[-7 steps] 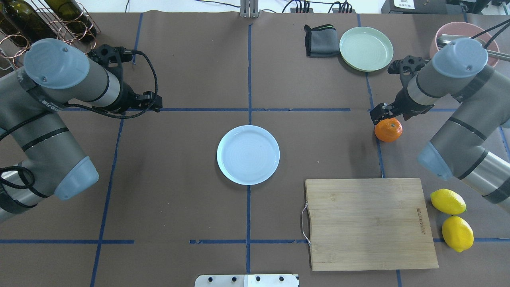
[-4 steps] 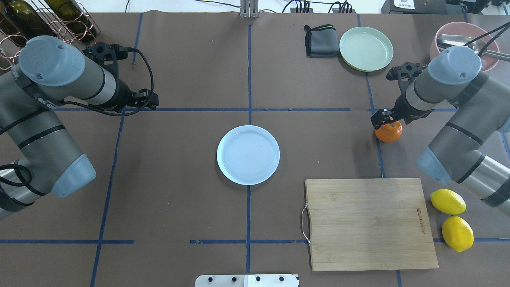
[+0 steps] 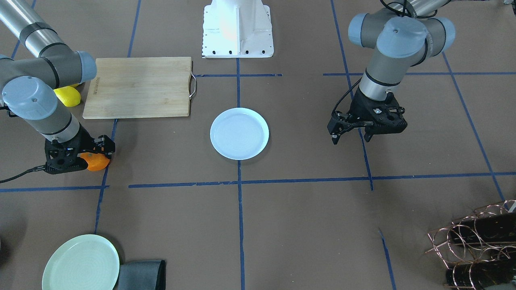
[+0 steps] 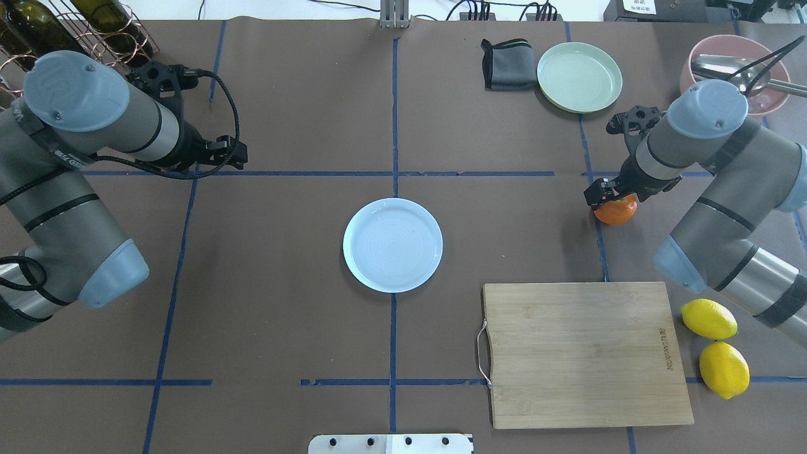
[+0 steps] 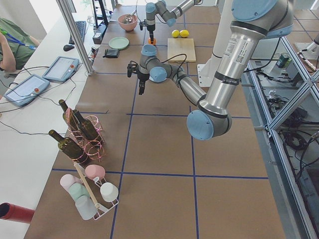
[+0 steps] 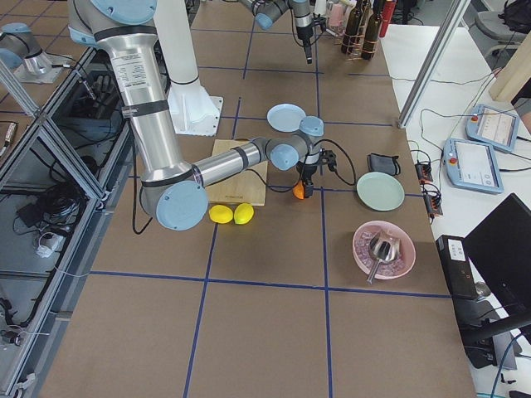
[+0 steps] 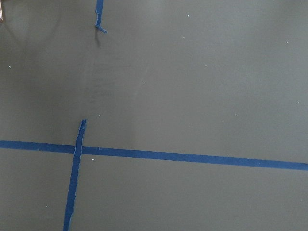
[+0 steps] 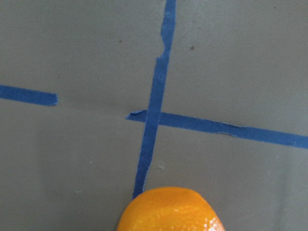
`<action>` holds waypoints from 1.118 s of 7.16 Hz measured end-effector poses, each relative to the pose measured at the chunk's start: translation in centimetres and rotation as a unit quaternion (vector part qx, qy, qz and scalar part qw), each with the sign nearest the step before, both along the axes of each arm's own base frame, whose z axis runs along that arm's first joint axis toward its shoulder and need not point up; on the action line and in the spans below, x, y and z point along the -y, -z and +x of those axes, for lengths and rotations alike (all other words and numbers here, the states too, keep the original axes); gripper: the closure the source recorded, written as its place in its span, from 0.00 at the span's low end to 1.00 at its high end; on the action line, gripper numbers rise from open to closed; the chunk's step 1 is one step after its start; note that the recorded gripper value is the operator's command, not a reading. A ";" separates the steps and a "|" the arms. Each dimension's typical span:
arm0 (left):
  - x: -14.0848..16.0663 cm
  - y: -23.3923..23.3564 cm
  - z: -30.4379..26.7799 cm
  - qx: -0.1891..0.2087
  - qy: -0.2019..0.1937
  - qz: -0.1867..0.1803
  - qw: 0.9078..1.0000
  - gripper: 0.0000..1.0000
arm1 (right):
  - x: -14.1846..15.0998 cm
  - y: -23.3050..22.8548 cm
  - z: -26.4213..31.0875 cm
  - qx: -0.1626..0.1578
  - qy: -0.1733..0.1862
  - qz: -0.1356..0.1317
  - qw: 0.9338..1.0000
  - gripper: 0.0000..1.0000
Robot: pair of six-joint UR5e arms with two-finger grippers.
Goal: Pick orange to plate
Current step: 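Lower the right gripper onto the orange and close on it, then lift the orange with the right gripper and carry it over the light blue plate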
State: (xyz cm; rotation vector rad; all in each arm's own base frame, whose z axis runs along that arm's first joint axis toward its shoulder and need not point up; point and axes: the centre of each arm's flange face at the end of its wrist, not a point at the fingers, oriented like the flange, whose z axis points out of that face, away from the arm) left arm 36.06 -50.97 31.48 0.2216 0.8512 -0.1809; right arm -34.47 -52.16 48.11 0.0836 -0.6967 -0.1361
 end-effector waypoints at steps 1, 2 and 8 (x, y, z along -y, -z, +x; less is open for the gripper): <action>0.1 0.0 -0.1 0.000 0.001 0.000 1.000 0.00 | -0.1 0.0 -0.2 0.000 0.002 0.000 1.000 0.42; 0.2 0.0 -0.2 0.000 0.002 0.000 1.000 0.00 | -0.2 0.0 -0.3 0.000 0.003 0.000 1.000 0.70; 3.0 -0.2 -5.8 0.024 0.003 0.006 1.000 0.00 | -0.5 7.9 0.1 0.049 0.012 0.067 0.996 1.00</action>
